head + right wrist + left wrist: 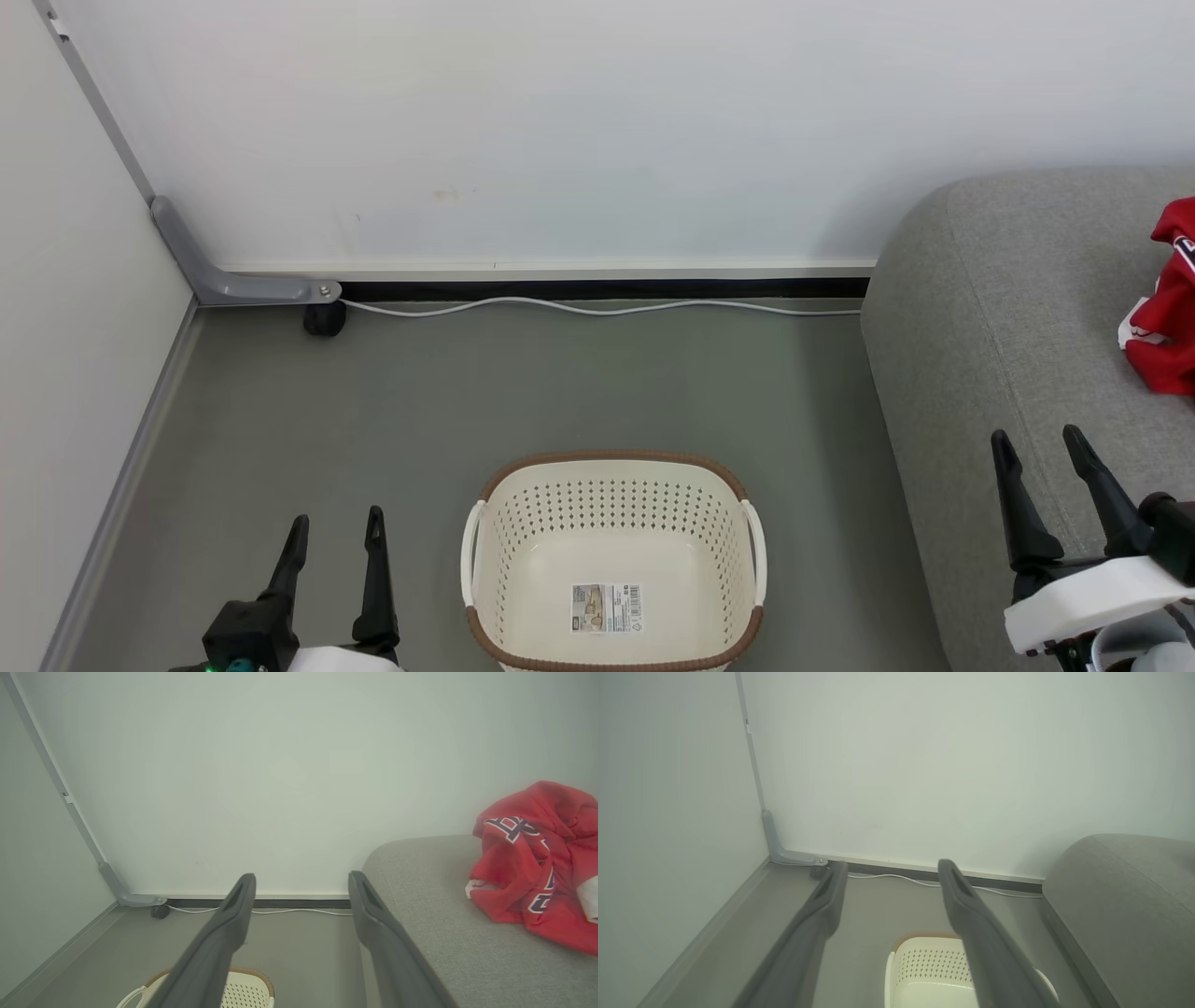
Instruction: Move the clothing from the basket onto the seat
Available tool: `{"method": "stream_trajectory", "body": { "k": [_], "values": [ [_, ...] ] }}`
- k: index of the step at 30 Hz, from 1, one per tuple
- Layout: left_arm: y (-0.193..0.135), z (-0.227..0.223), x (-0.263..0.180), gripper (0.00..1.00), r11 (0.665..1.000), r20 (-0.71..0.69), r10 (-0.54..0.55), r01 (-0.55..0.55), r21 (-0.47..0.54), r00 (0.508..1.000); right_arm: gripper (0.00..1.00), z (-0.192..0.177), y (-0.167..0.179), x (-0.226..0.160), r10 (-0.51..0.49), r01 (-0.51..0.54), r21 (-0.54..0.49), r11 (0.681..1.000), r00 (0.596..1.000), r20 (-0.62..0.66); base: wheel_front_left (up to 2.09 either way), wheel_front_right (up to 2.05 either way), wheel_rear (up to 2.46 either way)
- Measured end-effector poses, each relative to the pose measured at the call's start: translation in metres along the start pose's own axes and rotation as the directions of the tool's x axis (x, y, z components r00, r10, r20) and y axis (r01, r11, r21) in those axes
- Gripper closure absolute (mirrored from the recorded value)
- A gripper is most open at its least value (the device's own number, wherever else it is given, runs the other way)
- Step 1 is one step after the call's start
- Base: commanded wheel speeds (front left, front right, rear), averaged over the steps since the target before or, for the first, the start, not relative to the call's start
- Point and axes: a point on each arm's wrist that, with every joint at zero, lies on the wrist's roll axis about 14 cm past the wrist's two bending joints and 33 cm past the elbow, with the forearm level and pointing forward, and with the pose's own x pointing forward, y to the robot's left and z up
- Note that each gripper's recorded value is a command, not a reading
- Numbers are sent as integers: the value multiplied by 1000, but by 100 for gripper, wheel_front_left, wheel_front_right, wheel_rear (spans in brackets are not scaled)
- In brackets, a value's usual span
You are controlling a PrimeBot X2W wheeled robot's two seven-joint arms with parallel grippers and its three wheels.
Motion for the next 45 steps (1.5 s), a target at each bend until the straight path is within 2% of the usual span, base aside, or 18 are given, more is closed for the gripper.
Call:
{"method": "stream_trajectory", "body": {
  "k": [27,28,34,45],
  "values": [
    [-11,-15,-10,0,1000,-48,-15,15,5,999,0,-7,3,-7,-2,2,-6,1000,1000,-18,0,0,0],
    [-11,-19,-11,100,1000,-60,-14,13,-7,998,100,-9,3,-7,-4,4,-4,1000,1000,-21,0,0,0],
    [-6,-44,-23,100,1000,-147,3,-5,-12,989,100,-44,10,-24,-21,28,56,998,992,-122,0,0,0],
    [-1,-49,-22,100,991,-186,16,-40,-128,982,100,-45,4,-24,-56,78,161,984,989,-137,0,0,0]
  ]
}}
